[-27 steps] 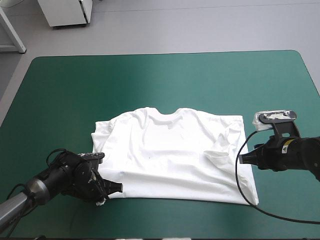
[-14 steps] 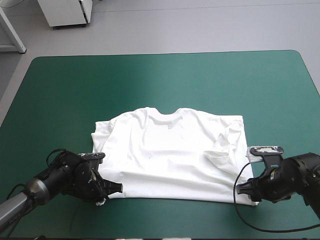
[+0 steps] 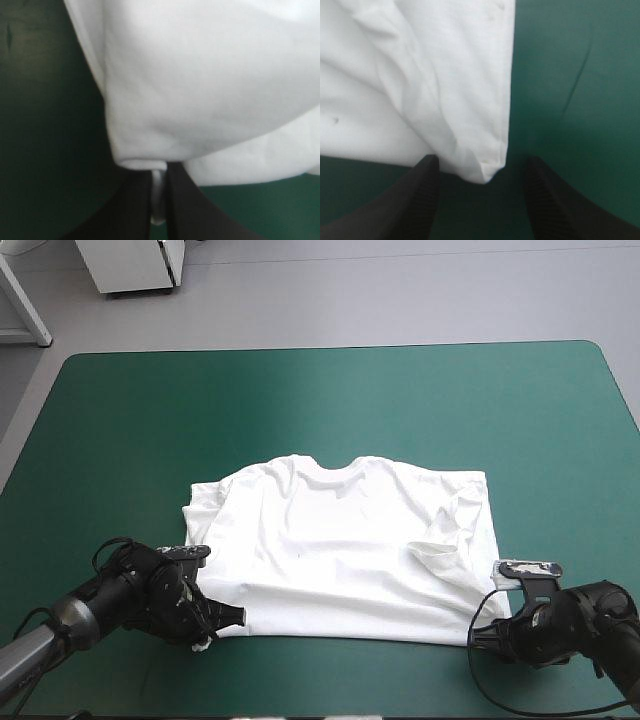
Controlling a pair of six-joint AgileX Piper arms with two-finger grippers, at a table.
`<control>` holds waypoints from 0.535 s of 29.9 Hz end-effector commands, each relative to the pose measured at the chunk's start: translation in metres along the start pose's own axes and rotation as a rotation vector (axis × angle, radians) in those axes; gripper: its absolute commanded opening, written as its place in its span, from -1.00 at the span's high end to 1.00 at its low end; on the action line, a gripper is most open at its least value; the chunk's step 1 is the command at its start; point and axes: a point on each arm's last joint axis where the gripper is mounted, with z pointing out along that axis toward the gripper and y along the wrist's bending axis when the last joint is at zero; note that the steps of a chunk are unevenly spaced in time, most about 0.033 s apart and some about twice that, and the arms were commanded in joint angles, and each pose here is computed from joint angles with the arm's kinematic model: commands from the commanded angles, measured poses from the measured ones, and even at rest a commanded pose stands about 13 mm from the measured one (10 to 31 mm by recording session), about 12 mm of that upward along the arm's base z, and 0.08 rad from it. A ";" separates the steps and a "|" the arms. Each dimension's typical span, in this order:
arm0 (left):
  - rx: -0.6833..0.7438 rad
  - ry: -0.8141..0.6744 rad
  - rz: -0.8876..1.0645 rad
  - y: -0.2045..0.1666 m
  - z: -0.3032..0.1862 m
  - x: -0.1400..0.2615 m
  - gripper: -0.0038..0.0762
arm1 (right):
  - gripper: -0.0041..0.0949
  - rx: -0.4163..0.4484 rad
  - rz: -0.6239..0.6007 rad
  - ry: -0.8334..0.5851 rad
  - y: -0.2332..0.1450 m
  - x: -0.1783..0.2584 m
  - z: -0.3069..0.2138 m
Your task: Fold the cloth
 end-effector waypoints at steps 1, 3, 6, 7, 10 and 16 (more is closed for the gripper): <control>-0.038 -0.048 0.040 0.003 0.013 -0.006 0.96 | 0.02 -0.024 0.007 -0.100 0.003 -0.010 -0.006; -0.037 -0.050 0.040 0.003 0.013 -0.007 0.96 | 0.13 -0.023 0.007 -0.101 0.003 -0.012 -0.004; -0.036 -0.052 0.040 0.002 0.013 -0.007 0.96 | 0.21 -0.013 0.008 -0.060 0.004 -0.016 0.005; -0.036 -0.052 0.040 0.002 0.013 -0.007 0.96 | 0.21 -0.009 0.009 -0.045 0.004 -0.018 0.008; -0.036 -0.052 0.045 0.002 0.013 -0.007 0.96 | 0.21 0.001 0.013 0.002 0.005 -0.024 0.021; -0.036 -0.052 0.045 0.002 0.013 -0.007 0.96 | 0.33 0.013 0.040 0.155 0.006 -0.024 0.042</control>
